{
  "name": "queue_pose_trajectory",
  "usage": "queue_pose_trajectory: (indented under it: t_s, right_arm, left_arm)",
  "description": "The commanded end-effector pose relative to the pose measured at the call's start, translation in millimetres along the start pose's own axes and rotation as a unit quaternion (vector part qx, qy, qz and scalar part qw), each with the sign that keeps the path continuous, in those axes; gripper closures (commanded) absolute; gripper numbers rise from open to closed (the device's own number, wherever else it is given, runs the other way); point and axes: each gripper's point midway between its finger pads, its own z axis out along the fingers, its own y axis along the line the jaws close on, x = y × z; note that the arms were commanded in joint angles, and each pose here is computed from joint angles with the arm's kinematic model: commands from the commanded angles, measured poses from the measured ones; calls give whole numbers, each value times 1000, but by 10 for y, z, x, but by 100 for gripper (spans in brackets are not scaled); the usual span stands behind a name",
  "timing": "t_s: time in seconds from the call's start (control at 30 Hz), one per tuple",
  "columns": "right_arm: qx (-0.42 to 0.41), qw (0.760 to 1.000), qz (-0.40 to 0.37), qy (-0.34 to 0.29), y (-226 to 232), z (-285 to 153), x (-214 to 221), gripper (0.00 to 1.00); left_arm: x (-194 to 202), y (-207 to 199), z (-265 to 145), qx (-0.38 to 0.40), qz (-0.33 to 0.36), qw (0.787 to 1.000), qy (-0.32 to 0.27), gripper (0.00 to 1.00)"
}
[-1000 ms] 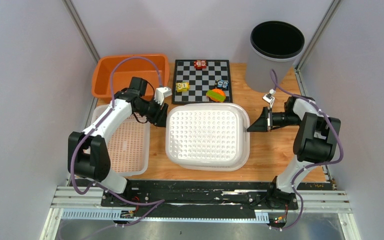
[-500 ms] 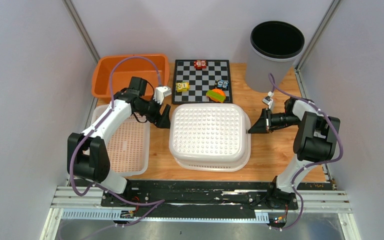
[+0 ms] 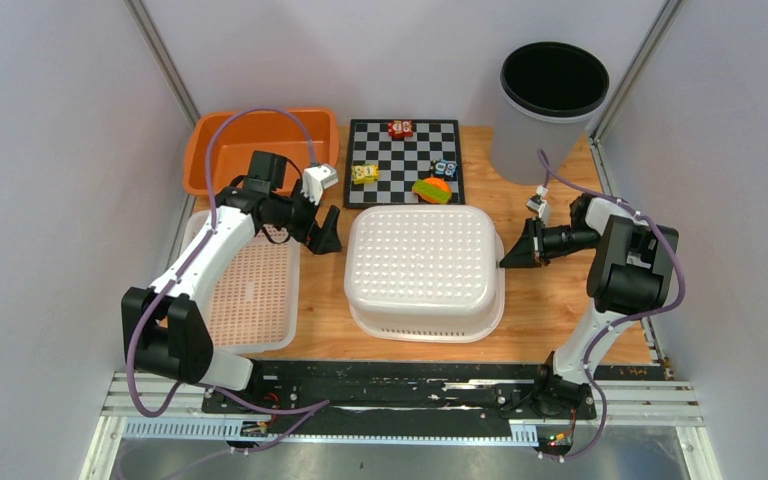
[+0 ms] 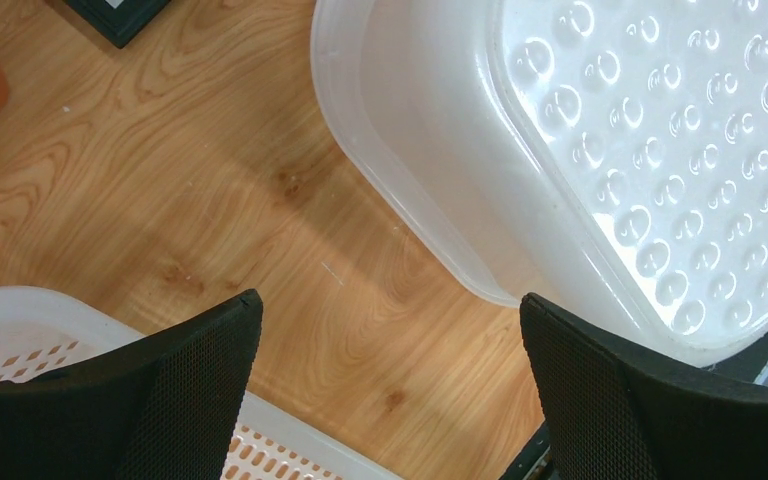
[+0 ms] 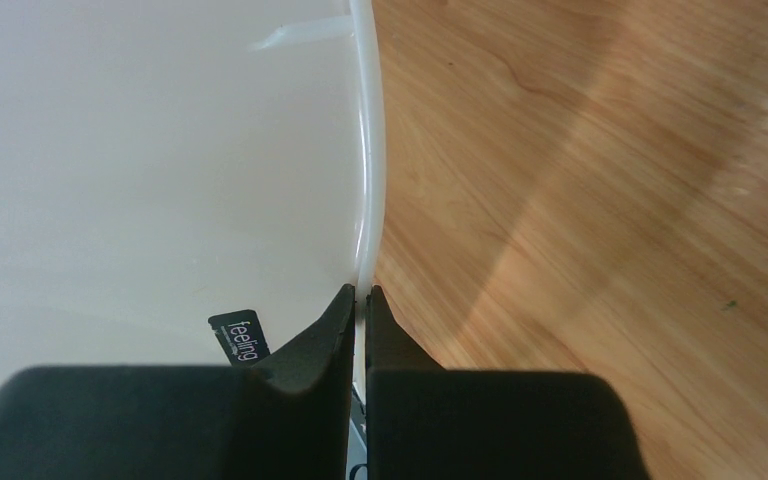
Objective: Turn the large container upside down
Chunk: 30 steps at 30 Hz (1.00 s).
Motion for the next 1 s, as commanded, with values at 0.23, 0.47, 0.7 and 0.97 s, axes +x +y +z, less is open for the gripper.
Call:
queue_pose_trajectory:
  t_s: [0.23, 0.47, 0.7, 0.97]
  right_arm:
    - [45, 999, 6, -3, -258, -97, -134, 88]
    - [67, 998, 6, -1, -334, -125, -142, 78]
    - [97, 995, -2, -9, -384, -222, -204, 71]
    - [190, 972, -124, -69, -58, -648, -461, 46]
  left_arm:
    - [-35, -37, -43, -2, 15, 1000, -18, 0]
    - [-41, -55, -56, 0, 19, 1000, -22, 0]
    - [-31, -79, -60, 5, 21, 1000, -22, 0]
    - [5, -177, -31, 39, 33, 998, -21, 0]
